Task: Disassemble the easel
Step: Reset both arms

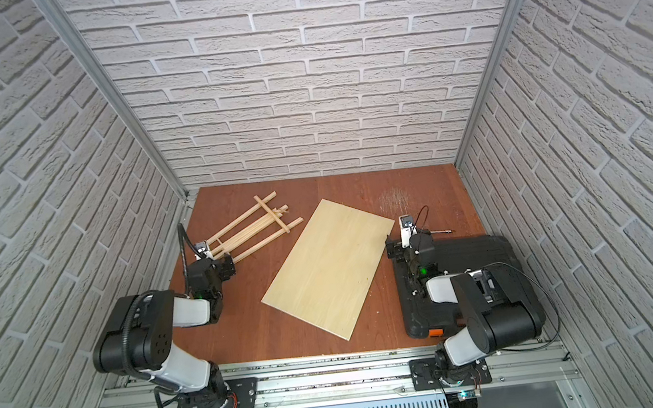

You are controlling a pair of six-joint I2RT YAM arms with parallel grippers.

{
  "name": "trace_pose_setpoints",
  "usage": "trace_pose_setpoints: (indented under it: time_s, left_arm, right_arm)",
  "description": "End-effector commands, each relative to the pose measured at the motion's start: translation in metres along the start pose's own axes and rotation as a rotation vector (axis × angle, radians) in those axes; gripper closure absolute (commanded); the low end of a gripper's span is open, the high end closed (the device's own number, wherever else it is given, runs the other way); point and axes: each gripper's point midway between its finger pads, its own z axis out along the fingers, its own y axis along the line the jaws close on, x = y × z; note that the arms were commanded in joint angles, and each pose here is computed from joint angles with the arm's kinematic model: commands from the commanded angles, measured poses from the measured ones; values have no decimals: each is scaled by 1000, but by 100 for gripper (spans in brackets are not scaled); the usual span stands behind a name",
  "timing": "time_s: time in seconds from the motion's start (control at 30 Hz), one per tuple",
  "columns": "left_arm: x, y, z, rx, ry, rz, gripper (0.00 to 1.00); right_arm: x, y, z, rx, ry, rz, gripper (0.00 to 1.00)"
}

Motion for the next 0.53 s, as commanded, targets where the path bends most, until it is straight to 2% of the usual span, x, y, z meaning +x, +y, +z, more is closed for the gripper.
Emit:
trace_pose_setpoints:
  time_s: [0.0,0.5]
  left_arm:
    - [-18,1,-1,2,-57,-30,2]
    - [-18,0,1,34,-52,-43,2]
  right_arm:
    - [-8,-1,-3,-4,-25,21,1]
    - [-8,0,-3,-5,-26,22,1]
